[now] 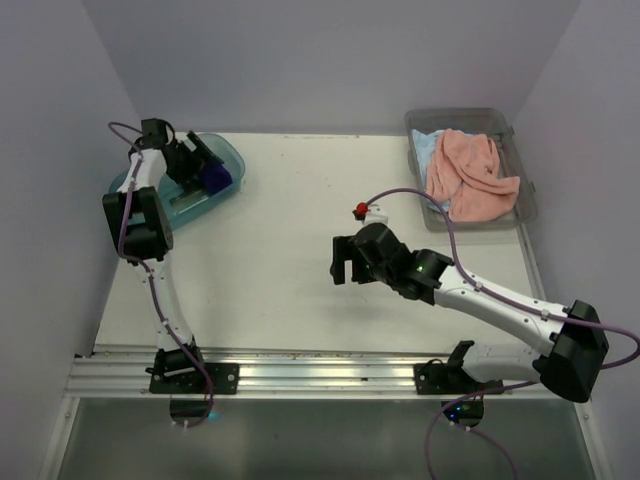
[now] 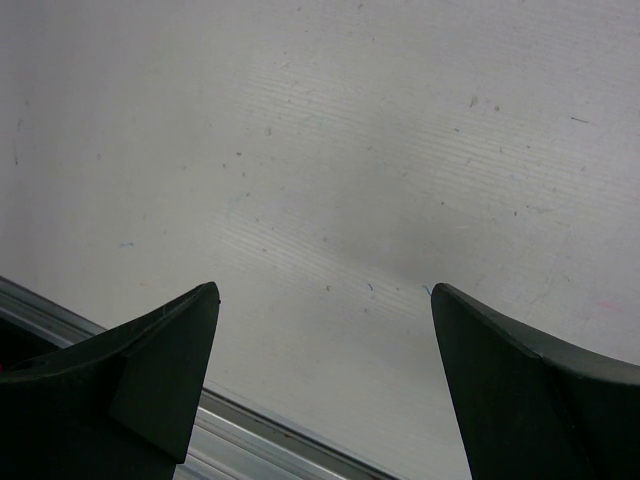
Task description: Roll the towels
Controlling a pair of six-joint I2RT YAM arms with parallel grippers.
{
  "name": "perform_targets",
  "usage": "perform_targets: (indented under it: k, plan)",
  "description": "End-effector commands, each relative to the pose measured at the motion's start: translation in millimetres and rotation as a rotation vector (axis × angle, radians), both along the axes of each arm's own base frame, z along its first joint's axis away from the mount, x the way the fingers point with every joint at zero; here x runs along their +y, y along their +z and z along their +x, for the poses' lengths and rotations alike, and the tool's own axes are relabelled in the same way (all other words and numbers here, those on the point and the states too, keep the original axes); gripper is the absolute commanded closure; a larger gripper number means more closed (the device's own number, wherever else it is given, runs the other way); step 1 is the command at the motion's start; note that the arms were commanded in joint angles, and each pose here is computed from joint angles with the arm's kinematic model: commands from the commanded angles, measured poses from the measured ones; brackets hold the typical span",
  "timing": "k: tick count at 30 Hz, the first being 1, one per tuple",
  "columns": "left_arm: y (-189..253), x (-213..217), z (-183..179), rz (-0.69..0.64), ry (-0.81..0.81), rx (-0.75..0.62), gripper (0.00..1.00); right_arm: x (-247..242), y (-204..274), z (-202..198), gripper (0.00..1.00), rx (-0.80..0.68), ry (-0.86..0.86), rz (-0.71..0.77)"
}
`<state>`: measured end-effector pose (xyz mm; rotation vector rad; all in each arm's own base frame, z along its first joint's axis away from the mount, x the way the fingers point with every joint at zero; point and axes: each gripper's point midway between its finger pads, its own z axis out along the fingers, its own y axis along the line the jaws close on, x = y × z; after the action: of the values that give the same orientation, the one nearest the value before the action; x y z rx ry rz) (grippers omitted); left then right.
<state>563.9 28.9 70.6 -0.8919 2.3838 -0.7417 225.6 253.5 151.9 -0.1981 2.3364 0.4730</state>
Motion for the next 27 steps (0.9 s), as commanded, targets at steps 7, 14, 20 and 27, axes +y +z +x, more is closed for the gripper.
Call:
perform_targets:
  k: [7, 14, 20, 27]
  plan:
    - [32.3, 17.5, -20.1, 0.098, 0.000, 0.003, 0.00, 2.6, 10.2, -0.1, 0.09, -0.031, 0.004, 0.055]
    - [39.7, 17.7, -18.6, 0.083, -0.005, -0.032, 0.06, -1.1, 11.5, -3.8, 0.09, -0.033, 0.005, 0.066]
    - [25.0, 10.7, -12.9, 0.045, -0.026, -0.024, 0.20, -6.3, 13.5, -5.3, 0.09, -0.042, -0.012, 0.078]
    - [23.6, 5.0, -0.6, 0.017, -0.049, -0.055, 0.41, -3.4, 12.4, -3.5, 0.09, -0.038, -0.008, 0.069]
